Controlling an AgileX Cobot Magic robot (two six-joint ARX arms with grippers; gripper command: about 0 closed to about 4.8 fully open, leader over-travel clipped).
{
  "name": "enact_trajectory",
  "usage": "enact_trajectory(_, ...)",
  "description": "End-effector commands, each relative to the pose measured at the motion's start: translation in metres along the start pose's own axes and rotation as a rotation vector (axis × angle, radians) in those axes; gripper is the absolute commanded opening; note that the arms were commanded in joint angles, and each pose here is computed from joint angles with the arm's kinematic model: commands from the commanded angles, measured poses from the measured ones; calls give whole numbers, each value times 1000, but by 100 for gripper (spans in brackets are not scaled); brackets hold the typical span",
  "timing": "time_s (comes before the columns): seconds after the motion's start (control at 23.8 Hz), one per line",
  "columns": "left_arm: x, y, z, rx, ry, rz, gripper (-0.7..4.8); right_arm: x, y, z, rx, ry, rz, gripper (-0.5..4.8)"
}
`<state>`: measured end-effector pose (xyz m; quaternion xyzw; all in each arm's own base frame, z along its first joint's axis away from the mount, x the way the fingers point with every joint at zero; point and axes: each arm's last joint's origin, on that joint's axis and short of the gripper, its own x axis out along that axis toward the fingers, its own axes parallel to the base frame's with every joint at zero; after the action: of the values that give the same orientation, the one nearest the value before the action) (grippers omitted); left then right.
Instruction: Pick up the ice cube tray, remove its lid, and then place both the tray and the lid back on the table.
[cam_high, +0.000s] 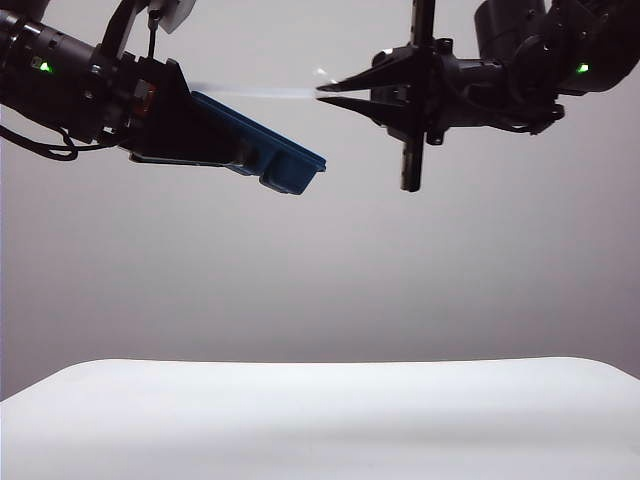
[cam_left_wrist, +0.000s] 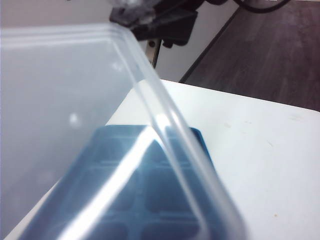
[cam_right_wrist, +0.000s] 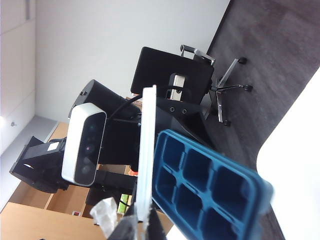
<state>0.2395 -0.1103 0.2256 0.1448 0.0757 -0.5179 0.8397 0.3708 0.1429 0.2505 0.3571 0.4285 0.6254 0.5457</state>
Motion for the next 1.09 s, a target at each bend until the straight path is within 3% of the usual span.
enact_trajectory(0.04, -1, 1, 5, 16, -27, -2, 204, -3, 3, 2, -55, 2, 5, -6)
enact_trajectory(0.29, -1, 0, 5, -4, -27, -7, 204, -39, 0, 8, -84, -112, -52, -6)
enact_trajectory(0.59, 1, -2, -6, -2, 43, -32, 204, -94, -3, 10, -73, -245, -115, -5)
enact_trajectory(0.71, 4, -3, -15, 14, 67, -44, 204, -101, -5, 8, -52, -261, -123, -6)
enact_trajectory(0.88, 6, -8, -29, -24, 119, -64, 204, -100, -13, 0, -29, -232, -107, -6)
enact_trajectory(1.09, 4, -5, -33, 33, 168, 22, 204, -101, -25, -11, -41, -244, -128, -6)
